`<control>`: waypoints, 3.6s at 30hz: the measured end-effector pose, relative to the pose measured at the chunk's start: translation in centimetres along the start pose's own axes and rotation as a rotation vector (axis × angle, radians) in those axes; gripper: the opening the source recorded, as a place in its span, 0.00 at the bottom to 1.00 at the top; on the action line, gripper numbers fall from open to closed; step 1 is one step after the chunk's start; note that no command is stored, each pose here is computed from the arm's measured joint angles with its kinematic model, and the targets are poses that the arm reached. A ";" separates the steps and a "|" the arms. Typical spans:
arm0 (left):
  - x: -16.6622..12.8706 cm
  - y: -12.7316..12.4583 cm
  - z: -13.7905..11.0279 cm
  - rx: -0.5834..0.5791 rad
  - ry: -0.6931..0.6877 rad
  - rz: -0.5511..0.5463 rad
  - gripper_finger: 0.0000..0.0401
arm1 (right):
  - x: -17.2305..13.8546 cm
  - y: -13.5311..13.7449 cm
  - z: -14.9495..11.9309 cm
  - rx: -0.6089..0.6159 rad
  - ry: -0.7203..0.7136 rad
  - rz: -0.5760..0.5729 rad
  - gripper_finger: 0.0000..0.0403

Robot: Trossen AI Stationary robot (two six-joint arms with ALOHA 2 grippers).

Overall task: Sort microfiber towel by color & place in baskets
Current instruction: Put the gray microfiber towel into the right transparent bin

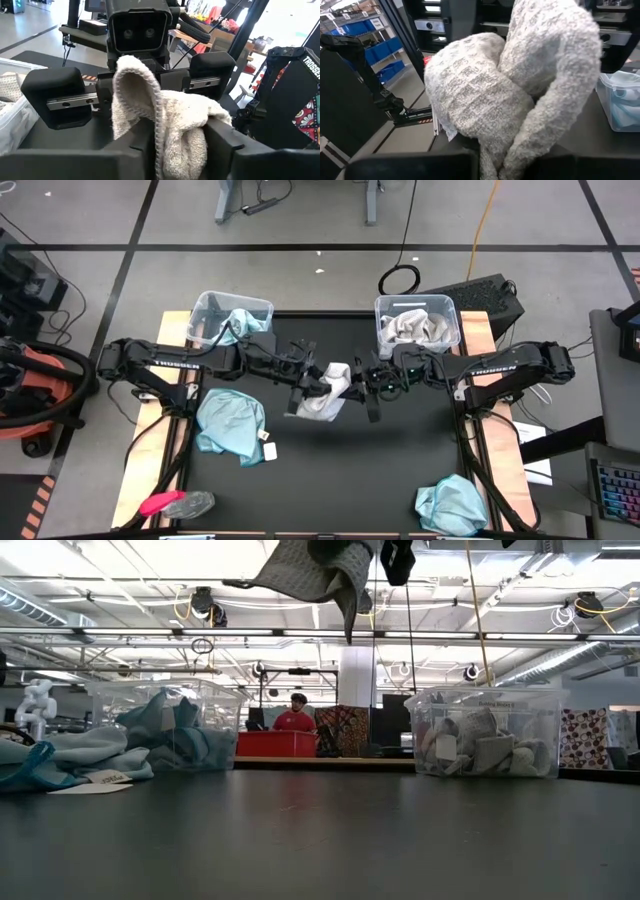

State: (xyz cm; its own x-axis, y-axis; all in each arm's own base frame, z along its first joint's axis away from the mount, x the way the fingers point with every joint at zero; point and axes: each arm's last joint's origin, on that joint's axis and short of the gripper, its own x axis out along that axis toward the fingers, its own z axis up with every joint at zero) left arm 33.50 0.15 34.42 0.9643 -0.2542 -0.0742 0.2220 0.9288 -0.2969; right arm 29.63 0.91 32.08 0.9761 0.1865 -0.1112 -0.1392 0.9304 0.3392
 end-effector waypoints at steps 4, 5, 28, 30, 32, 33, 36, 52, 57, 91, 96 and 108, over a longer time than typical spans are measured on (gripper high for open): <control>0.0 0.0 -0.1 -0.007 0.015 0.004 0.44 | 0.0 0.0 -0.1 0.001 0.005 -0.002 0.11; 0.0 0.0 -0.2 -0.008 0.018 0.005 0.46 | 0.0 0.0 -0.1 0.003 0.007 -0.002 0.11; -0.2 0.5 -1.3 -0.046 0.142 0.043 0.54 | -1.2 0.3 0.0 0.014 0.064 -0.013 0.12; -0.2 0.5 -1.4 -0.049 0.149 0.045 0.54 | -1.6 0.4 0.1 0.013 0.063 -0.015 0.12; -0.1 0.6 -1.5 -0.052 0.156 0.048 0.54 | -1.8 0.5 0.3 0.009 0.056 -0.014 0.12; -0.2 0.6 -1.6 -0.055 0.166 0.051 0.54 | -2.0 0.6 0.5 0.007 0.051 -0.014 0.12; -0.5 0.6 -2.0 -0.063 0.213 0.066 0.54 | -2.7 0.8 0.8 0.003 0.042 -0.024 0.12; -2.0 0.5 -3.1 -0.092 0.386 0.111 0.54 | -7.1 1.8 2.3 -0.025 0.021 -0.111 0.12; -2.2 0.5 -3.4 -0.104 0.424 0.121 0.54 | -8.5 2.0 2.5 -0.028 0.017 -0.139 0.12; -3.6 1.8 -5.0 -0.138 0.608 0.346 0.54 | -16.4 2.2 2.9 -0.109 -0.064 -0.599 0.12; -3.6 1.9 -5.0 -0.135 0.606 0.355 0.54 | -17.2 2.1 3.0 -0.145 -0.096 -0.716 0.12; -3.6 1.9 -5.0 -0.155 0.599 0.369 0.54 | -18.5 1.3 3.0 -0.232 -0.103 -1.015 0.12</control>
State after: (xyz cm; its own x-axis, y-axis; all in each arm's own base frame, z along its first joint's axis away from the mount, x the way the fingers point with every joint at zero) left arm 29.71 1.47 29.40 0.7177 -0.0771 -0.6921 -0.1688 0.9450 -0.2802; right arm 11.93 -2.26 37.41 0.6606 -0.7335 -0.1597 0.7354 0.6751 -0.0583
